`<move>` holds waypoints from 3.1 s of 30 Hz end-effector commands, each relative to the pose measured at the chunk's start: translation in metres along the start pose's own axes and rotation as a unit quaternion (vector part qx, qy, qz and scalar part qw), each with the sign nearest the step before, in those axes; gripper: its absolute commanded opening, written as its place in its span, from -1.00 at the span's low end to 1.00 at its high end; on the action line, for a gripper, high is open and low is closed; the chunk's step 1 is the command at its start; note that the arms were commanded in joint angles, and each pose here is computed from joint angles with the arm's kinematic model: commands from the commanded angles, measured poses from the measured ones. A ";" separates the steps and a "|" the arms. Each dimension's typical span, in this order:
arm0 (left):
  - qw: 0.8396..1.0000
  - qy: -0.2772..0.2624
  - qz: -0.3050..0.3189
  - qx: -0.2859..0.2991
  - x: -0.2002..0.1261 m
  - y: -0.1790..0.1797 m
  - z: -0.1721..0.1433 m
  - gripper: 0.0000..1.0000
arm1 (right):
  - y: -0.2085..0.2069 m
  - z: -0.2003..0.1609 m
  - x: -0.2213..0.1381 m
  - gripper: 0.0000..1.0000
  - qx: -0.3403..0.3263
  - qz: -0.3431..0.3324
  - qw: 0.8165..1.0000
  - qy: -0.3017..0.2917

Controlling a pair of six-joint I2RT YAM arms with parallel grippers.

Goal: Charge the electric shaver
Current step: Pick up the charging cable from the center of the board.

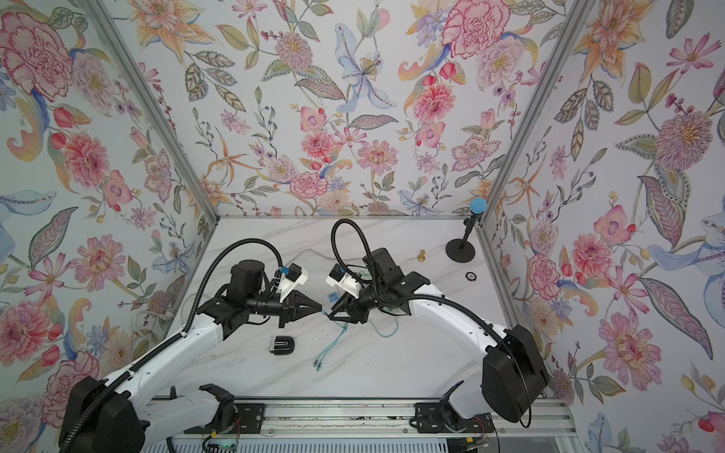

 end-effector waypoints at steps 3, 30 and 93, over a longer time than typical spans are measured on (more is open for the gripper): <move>0.999 -0.009 -0.023 0.021 -0.001 -0.010 0.012 -1.00 | 0.001 0.013 0.003 -0.28 -0.028 0.020 0.999 -0.007; 1.000 -0.004 -0.014 0.024 -0.001 -0.009 0.012 -1.00 | -0.008 0.014 0.021 -0.68 -0.026 0.042 0.999 0.001; 1.000 -0.002 -0.009 0.019 -0.001 -0.003 0.011 -1.00 | -0.011 0.009 0.015 -0.55 -0.026 0.035 0.999 -0.013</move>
Point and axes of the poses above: each gripper's point midway between its finger pads, its own x axis out along the fingers, its own y axis along the line the jaws close on, z = x × y, the point moved 3 cm from there along -x, back along the fingers, and after that the axes turned 11 degrees about -x, right-handed, at the moved point
